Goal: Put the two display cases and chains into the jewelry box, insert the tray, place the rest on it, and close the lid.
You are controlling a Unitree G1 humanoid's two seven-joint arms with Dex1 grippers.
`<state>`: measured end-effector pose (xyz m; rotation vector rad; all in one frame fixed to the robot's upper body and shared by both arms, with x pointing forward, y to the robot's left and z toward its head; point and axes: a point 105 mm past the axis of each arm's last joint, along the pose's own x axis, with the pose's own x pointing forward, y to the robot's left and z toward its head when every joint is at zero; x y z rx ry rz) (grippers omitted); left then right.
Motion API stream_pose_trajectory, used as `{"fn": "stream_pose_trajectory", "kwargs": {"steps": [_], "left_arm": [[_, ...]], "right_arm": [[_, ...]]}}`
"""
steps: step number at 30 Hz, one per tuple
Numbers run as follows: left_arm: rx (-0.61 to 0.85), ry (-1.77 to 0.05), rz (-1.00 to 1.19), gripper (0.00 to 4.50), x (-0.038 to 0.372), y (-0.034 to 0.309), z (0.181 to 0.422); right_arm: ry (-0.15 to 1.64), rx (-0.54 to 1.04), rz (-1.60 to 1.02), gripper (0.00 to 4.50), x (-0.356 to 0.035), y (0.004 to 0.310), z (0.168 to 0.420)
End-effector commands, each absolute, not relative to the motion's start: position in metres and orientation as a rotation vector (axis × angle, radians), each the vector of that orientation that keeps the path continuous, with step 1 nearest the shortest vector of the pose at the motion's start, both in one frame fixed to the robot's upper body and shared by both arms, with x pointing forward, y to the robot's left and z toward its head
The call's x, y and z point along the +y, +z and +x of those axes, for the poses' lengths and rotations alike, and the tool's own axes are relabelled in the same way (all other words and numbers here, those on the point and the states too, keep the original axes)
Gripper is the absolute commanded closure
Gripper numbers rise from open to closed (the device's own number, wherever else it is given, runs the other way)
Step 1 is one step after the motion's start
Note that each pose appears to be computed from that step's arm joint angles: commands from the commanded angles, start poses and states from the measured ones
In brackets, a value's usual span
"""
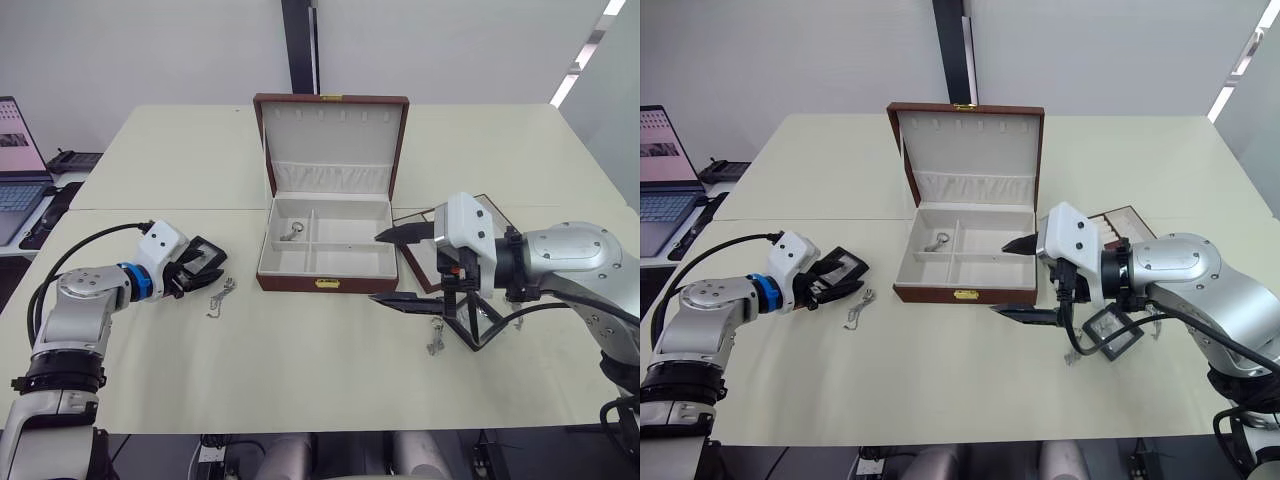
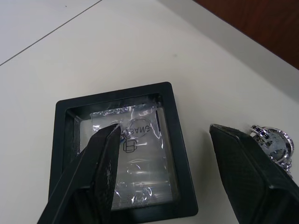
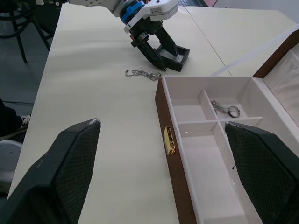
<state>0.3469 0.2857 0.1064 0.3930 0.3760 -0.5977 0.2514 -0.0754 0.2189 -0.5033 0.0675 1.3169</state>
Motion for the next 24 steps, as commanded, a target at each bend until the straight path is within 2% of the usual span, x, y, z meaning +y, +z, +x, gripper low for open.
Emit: {"fn": "stream_pose_trajectory", "kwargs": {"steps": [1, 5, 8, 19, 24], "left_arm": [[0.334, -0.592, 0.42, 2.28, 0.284, 0.119, 0.352], [0.337, -0.59, 0.417, 3.64, 0.285, 0.118, 0.352], [0.336, -0.587, 0.407, 4.48, 0.285, 0.118, 0.352], [0.267, -0.577, 0.373, 4.48, 0.294, 0.142, 0.35], [0.191, -0.637, 0.367, 4.48, 0.296, 0.174, 0.339]], "right_arm": [[1.323, 0.03, -0.531, 0.0, -0.073, 0.225, 0.247], [1.323, 0.03, -0.53, 0.0, -0.072, 0.225, 0.246], [1.321, 0.029, -0.531, 0.0, -0.072, 0.225, 0.246], [1.308, 0.024, -0.532, 0.0, -0.073, 0.227, 0.247], [1.299, 0.021, -0.533, 0.0, -0.075, 0.227, 0.248]]}}
